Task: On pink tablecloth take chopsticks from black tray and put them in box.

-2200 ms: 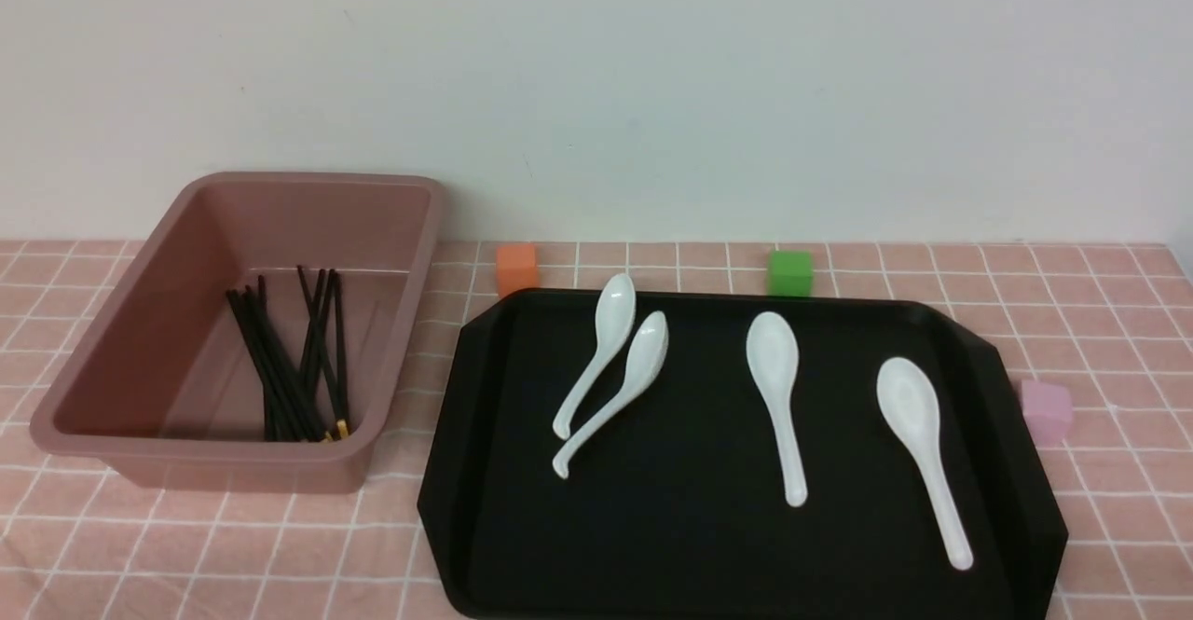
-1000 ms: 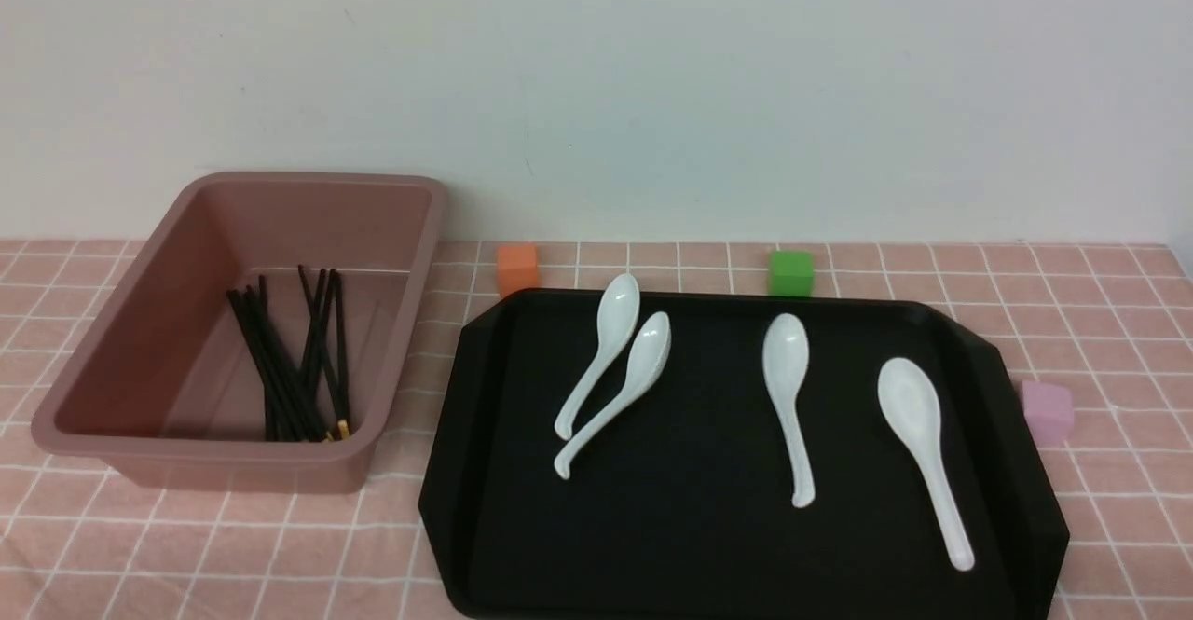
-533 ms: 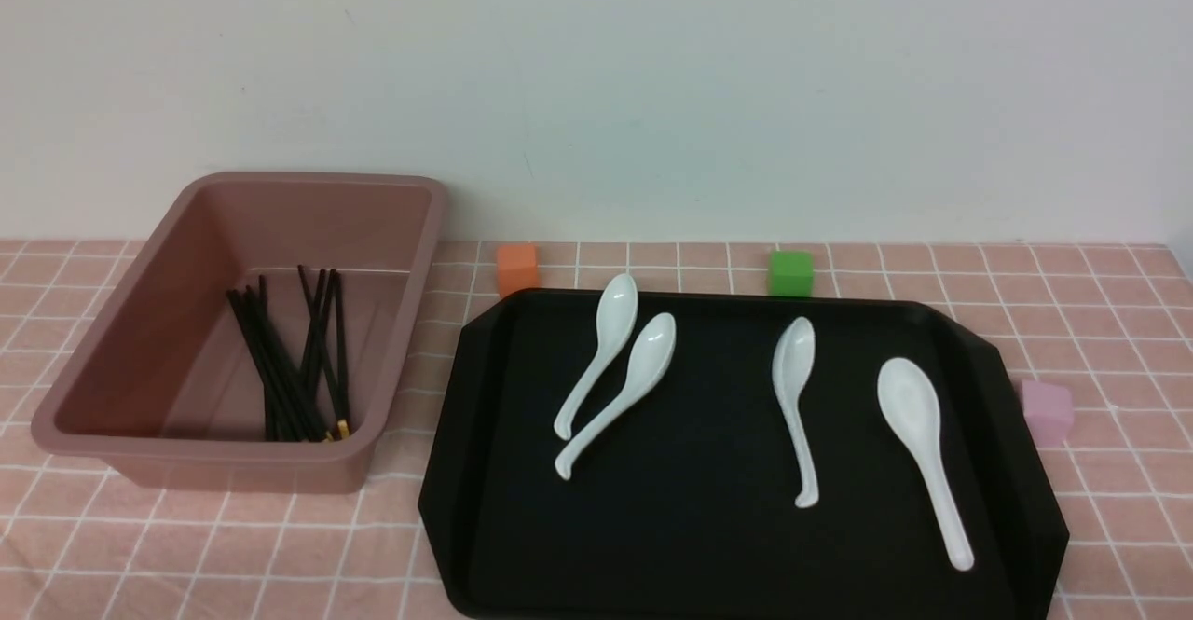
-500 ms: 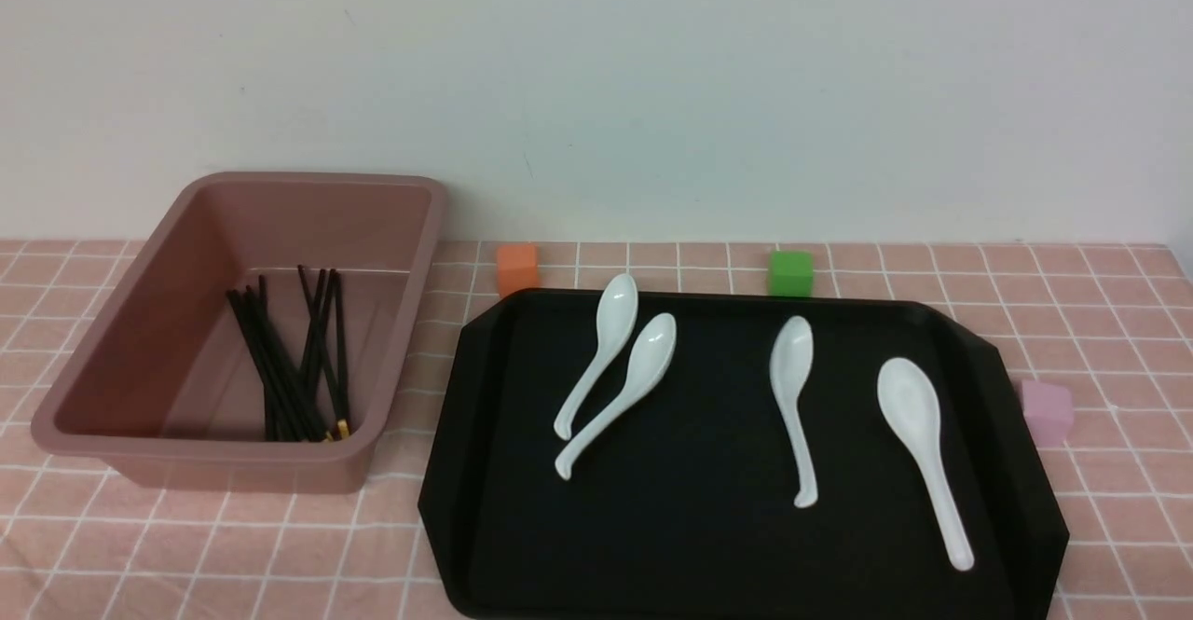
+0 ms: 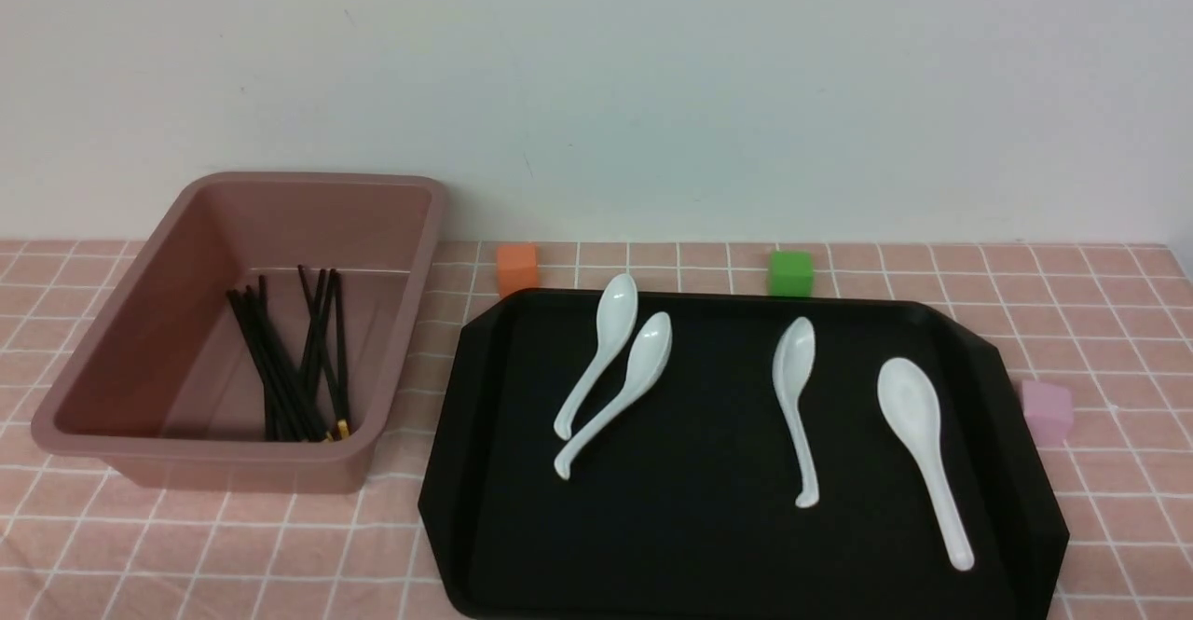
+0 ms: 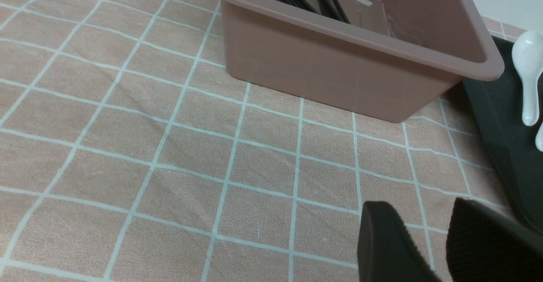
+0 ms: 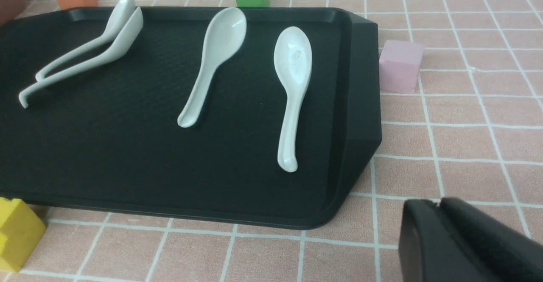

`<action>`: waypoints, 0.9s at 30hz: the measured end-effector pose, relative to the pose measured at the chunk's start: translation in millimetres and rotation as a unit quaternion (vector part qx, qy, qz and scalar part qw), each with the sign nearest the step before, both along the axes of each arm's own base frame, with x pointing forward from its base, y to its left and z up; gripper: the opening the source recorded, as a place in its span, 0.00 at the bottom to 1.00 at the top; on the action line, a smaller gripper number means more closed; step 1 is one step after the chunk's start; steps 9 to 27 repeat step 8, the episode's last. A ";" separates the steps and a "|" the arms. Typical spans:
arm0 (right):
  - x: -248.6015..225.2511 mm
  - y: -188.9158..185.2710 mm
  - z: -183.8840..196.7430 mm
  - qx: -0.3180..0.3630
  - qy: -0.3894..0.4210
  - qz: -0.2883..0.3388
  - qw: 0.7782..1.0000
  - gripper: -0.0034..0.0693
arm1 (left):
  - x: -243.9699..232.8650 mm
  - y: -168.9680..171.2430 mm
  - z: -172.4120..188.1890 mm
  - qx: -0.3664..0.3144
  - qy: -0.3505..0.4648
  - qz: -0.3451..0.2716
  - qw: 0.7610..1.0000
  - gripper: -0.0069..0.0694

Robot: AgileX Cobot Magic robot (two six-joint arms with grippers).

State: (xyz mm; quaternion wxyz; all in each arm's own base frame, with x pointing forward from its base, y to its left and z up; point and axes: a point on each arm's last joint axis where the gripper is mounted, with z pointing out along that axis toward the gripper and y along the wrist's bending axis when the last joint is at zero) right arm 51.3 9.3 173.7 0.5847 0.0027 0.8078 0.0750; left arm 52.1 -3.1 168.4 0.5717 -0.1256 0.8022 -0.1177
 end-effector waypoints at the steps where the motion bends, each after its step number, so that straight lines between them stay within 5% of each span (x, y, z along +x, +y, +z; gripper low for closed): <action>1: 0.0 0.0 0.0 0.000 0.000 0.000 1.000 0.14 | 0.0 0.0 0.0 0.000 0.000 0.000 1.000 0.40; 27: 0.0 0.0 0.0 0.000 0.000 0.000 1.000 0.14 | 0.0 0.0 0.0 0.000 0.000 0.000 1.000 0.40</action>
